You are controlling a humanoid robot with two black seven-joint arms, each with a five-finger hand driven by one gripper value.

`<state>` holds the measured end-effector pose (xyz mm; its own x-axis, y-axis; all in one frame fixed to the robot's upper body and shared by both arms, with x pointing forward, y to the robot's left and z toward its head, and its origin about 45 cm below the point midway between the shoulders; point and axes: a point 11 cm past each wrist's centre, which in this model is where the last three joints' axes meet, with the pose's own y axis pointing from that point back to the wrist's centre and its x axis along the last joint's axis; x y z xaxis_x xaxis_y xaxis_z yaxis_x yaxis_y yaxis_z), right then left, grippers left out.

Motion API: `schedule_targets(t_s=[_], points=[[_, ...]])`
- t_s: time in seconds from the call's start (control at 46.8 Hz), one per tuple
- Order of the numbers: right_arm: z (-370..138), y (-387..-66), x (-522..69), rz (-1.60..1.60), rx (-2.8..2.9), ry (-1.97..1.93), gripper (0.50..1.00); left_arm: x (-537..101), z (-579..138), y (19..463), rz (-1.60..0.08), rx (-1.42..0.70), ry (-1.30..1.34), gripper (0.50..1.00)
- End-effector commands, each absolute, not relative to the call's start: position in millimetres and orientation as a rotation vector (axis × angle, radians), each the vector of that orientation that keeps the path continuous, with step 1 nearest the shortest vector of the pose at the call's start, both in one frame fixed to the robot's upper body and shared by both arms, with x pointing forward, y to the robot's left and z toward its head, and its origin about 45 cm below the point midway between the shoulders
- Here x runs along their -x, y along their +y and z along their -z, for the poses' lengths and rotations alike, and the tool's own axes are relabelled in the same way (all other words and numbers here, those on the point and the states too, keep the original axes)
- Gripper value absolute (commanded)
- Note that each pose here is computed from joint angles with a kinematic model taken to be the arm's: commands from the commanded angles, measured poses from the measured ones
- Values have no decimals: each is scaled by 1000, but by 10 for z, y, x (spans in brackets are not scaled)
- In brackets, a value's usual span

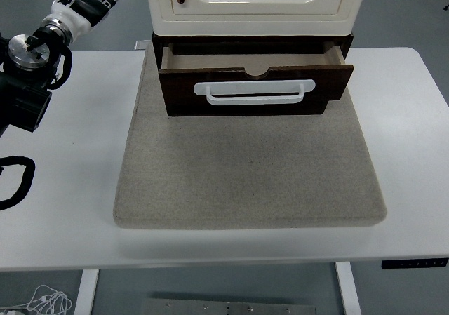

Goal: Open the drawer under the combination cabinet

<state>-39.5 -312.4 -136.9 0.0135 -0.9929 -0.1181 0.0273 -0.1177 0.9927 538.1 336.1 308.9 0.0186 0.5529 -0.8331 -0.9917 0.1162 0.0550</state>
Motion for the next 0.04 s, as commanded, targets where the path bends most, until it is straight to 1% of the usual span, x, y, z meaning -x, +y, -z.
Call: schedule_targets(t_s=[0.0,0.021], points=[[1369,-3125,395,1296,-1281,-1122,926,-5378,-3095,3356,-1341,674,830,1000],[1369,-3125,395,1296,-1281,-1122,926,-5378,-3091,3354,-1342,669,829,1000]])
